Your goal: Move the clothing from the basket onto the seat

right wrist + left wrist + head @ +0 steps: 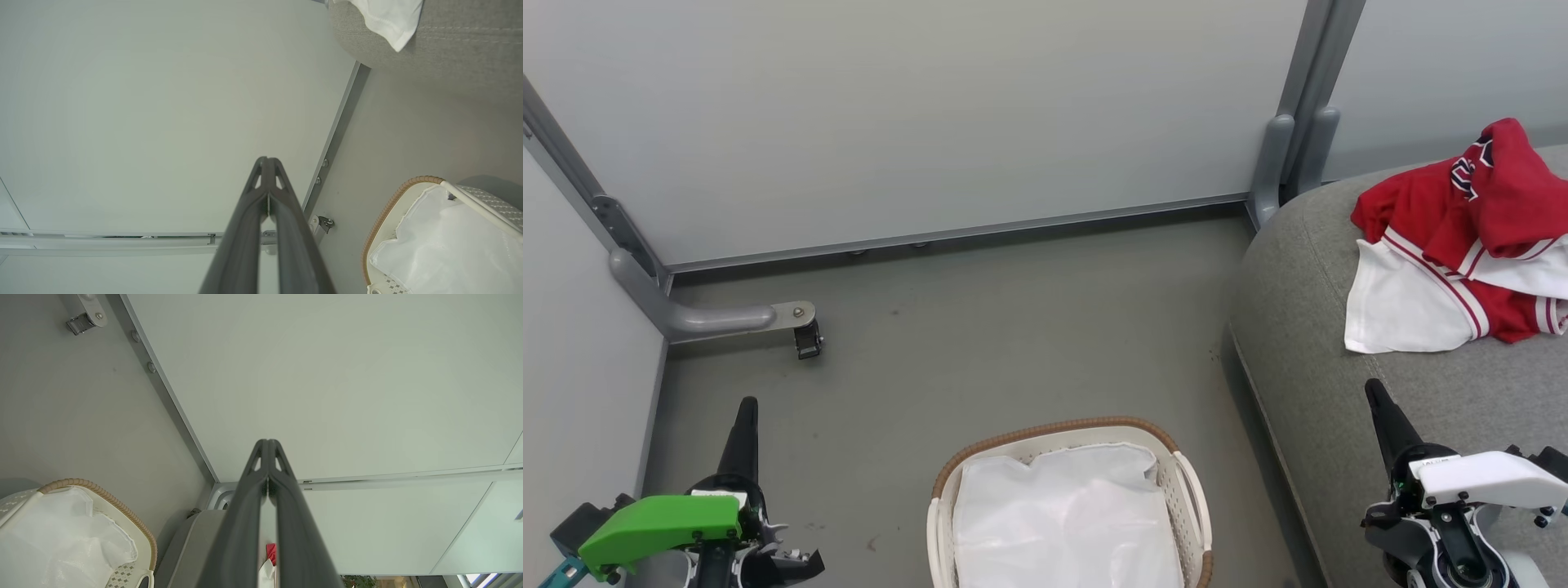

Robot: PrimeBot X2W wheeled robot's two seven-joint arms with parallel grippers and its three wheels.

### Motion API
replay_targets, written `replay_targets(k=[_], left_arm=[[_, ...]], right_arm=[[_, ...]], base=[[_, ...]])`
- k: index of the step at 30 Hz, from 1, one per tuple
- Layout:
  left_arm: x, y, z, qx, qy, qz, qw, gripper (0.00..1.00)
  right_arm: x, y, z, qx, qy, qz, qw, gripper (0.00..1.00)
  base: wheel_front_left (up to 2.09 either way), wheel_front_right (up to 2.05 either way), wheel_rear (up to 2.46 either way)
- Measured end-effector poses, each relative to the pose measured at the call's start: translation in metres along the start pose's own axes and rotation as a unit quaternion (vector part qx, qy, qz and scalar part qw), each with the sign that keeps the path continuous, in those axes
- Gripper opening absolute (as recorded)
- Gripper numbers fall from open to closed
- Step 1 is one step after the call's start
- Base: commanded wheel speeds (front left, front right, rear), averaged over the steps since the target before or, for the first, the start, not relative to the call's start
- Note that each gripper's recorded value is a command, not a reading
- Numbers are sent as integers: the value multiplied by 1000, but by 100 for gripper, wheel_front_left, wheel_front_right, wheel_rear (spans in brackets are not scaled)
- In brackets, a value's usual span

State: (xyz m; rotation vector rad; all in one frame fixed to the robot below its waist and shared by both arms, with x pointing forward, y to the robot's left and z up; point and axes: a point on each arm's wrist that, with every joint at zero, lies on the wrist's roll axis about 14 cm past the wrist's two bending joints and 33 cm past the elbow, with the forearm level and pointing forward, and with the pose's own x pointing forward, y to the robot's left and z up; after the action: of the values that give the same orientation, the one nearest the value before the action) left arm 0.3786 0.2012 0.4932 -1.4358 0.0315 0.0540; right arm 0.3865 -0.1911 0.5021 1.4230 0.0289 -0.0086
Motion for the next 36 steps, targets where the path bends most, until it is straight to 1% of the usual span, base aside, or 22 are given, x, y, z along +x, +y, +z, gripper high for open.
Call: replay_targets(k=[22, 36], left_arm=[[7, -13, -1, -69, 8, -22, 997, 0], [7, -13, 0, -70, 8, -23, 997, 0]], right_arm=[[0, 3, 9, 74, -6, 9, 997, 0], [0, 3, 9, 76, -7, 9, 997, 0]], base=[[0, 0, 0], [0, 0, 0]])
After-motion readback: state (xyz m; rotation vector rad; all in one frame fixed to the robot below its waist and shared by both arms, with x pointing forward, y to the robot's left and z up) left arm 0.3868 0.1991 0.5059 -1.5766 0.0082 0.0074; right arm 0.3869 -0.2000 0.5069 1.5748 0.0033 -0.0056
